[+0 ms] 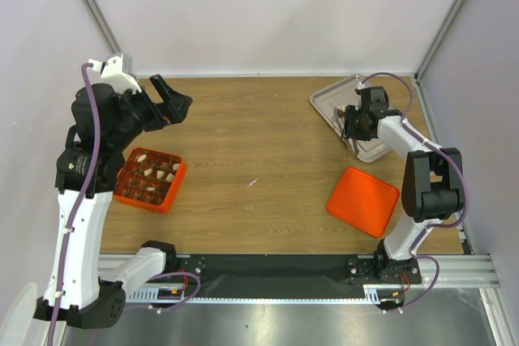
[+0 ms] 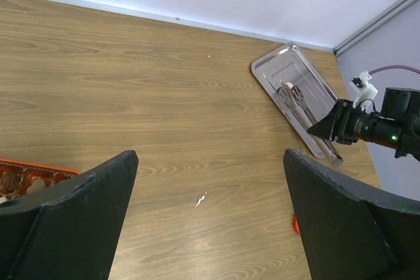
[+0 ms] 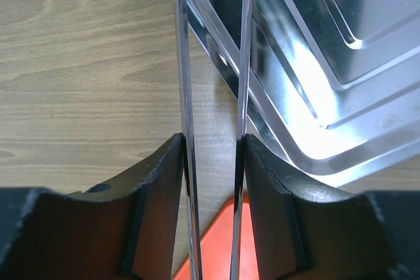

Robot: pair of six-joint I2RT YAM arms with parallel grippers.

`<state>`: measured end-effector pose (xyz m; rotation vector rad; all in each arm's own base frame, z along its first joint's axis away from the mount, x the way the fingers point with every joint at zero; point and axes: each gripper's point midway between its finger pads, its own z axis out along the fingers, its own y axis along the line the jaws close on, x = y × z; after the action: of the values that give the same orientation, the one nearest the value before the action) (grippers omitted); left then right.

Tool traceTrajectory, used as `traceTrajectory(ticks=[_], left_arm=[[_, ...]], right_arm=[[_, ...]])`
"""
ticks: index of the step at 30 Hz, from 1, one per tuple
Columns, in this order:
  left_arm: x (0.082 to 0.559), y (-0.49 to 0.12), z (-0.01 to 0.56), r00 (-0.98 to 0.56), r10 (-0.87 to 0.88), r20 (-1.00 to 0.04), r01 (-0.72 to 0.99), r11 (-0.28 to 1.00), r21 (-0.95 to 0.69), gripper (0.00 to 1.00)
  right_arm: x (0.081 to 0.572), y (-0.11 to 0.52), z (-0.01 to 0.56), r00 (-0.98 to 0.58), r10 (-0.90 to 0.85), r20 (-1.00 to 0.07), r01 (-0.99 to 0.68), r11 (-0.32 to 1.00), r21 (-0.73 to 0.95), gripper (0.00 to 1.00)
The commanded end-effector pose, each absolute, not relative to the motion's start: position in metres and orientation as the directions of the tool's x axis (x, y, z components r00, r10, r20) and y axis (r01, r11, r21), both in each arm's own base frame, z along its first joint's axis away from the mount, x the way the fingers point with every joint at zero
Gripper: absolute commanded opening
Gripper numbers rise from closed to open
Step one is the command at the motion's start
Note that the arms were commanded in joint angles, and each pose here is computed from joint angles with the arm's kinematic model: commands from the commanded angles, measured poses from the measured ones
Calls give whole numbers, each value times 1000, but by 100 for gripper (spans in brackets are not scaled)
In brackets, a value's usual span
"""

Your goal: Pack the chocolate

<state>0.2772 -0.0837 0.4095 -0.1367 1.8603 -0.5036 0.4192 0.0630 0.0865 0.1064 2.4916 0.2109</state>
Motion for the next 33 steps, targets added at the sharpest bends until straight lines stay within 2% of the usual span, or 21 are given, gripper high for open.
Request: traceTrajectory(ticks=[1, 13, 22, 33], left_arm=[[277, -81, 424, -300, -347, -889, 162, 899, -406, 100], [278, -80, 428, -291, -351, -890, 159, 899, -407, 100], [276, -80, 432, -281, -354, -892, 164, 898, -408, 100], [275, -80, 437, -269, -356, -895, 167, 898, -408, 100]], right_arm=[[446, 67, 110, -744, 128, -655, 1, 982, 191, 45], [460, 62, 105, -755, 139, -640, 13, 980, 197, 45], [455, 55, 93, -803, 176, -569, 33, 967, 253, 44], [446, 62, 111, -799, 176, -575, 10, 960, 279, 39]])
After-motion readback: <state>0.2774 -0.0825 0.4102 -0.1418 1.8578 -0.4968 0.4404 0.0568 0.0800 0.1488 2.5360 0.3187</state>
